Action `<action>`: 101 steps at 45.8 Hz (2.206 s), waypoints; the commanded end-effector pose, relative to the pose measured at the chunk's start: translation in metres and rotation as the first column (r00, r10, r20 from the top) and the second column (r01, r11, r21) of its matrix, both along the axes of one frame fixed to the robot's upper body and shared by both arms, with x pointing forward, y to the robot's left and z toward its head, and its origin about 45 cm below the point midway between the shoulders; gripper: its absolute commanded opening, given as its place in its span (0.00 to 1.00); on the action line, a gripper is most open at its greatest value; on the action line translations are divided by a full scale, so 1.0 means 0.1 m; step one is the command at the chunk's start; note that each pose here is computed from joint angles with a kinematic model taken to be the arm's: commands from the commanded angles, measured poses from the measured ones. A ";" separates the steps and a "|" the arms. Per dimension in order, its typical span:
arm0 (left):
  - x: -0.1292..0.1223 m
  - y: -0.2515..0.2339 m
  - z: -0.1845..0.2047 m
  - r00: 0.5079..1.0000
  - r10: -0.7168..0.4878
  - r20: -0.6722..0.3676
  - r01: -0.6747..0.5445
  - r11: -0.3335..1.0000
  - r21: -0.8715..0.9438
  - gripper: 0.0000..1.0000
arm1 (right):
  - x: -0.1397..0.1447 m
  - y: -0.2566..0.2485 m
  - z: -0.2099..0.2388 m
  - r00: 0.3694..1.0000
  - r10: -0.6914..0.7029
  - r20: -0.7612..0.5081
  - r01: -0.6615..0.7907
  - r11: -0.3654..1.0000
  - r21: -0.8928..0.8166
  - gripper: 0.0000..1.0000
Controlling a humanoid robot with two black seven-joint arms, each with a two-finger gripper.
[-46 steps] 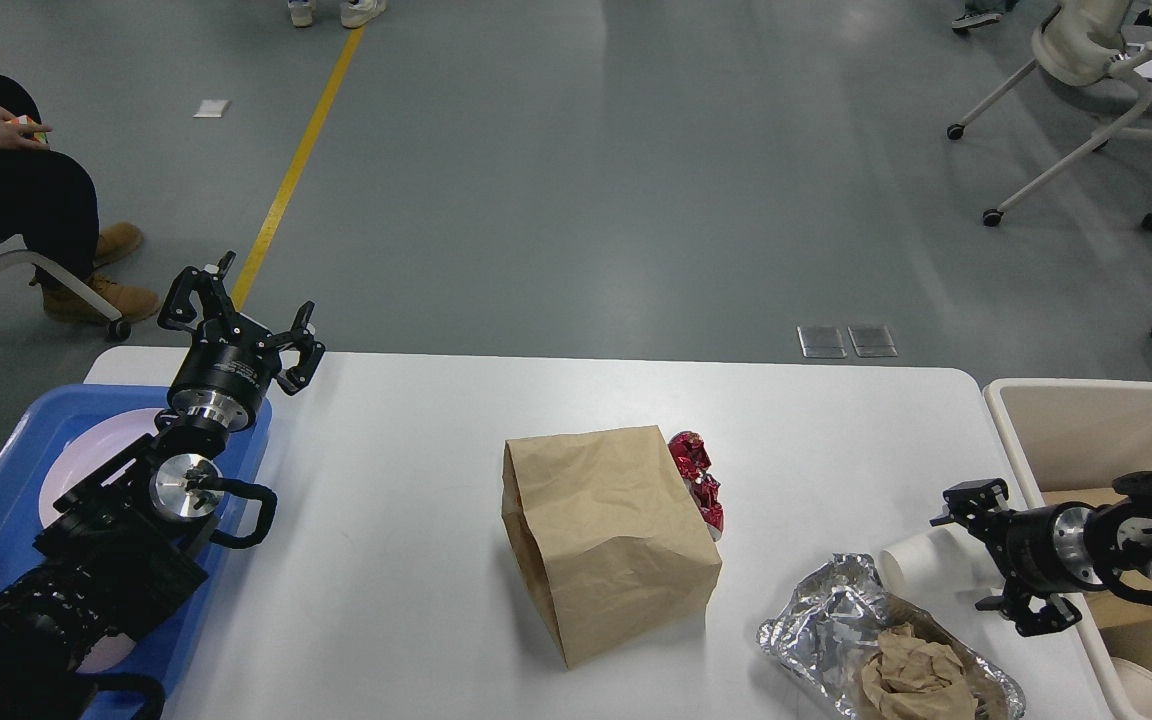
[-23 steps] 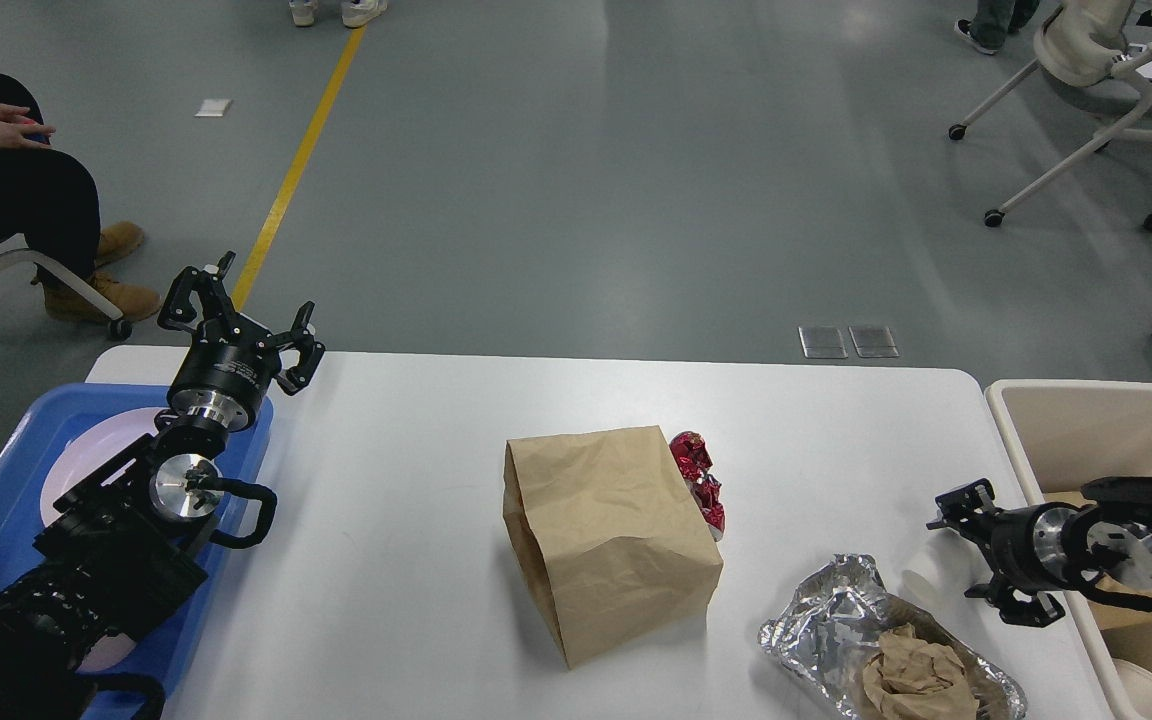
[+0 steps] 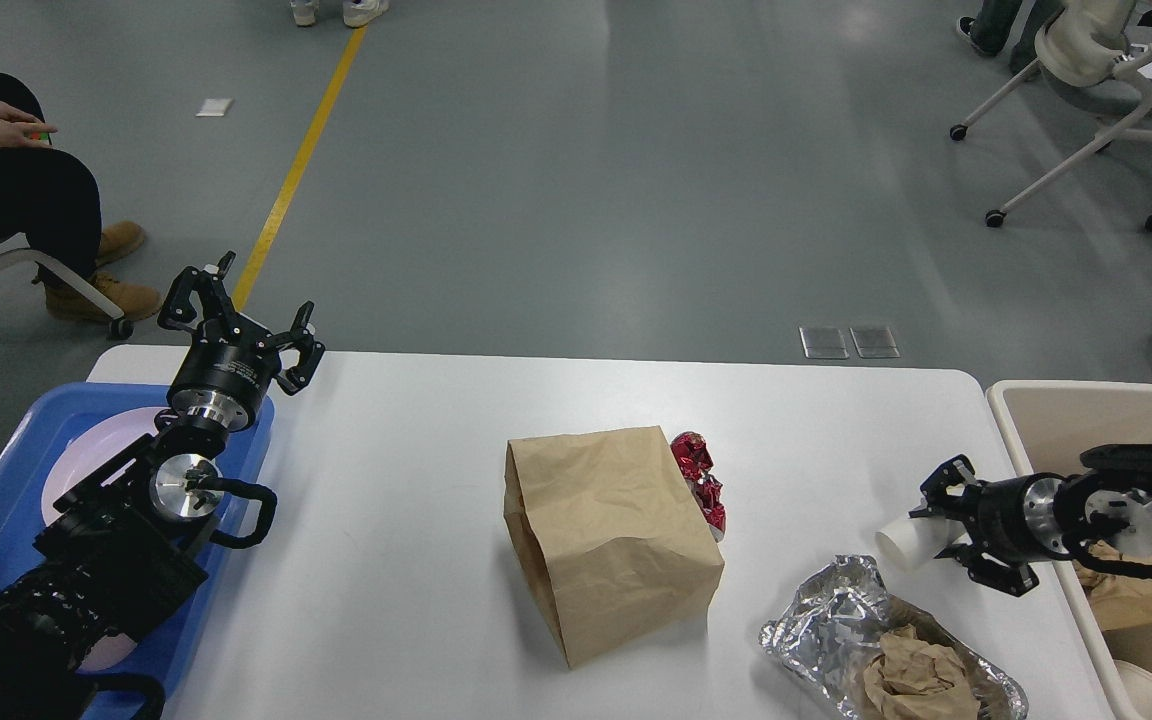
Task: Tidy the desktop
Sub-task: 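Lift the white cup with the right gripper and drop it in the bin, then reach the right gripper down to the foil tray and grasp it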
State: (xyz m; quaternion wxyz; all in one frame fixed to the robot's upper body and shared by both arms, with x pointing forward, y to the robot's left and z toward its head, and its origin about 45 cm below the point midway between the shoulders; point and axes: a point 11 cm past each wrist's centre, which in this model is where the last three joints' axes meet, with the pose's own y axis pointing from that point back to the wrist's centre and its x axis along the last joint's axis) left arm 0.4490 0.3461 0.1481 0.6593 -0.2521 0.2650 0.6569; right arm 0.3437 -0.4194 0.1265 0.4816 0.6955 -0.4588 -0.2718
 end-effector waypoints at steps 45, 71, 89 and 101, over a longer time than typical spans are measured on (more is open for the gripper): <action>0.00 0.00 0.00 1.000 0.000 0.000 0.000 1.000 0.000 0.96 | -0.09 -1.80 0.62 0.955 -0.178 0.236 0.275 0.830 -0.486 1.00; 0.00 0.00 0.00 1.000 0.000 0.000 0.000 1.000 0.000 0.97 | -0.27 -1.46 -0.09 0.988 -0.111 0.107 0.151 0.839 -0.522 1.00; 0.00 0.00 0.00 1.000 0.000 0.000 0.000 1.000 0.000 0.97 | 0.25 -0.38 0.85 0.968 0.239 -0.077 -0.251 0.916 -0.314 1.00; 0.00 0.00 0.00 1.000 0.000 0.000 0.000 1.000 0.000 0.97 | 0.33 0.71 1.15 0.815 0.549 -0.187 -0.566 0.823 -0.052 1.00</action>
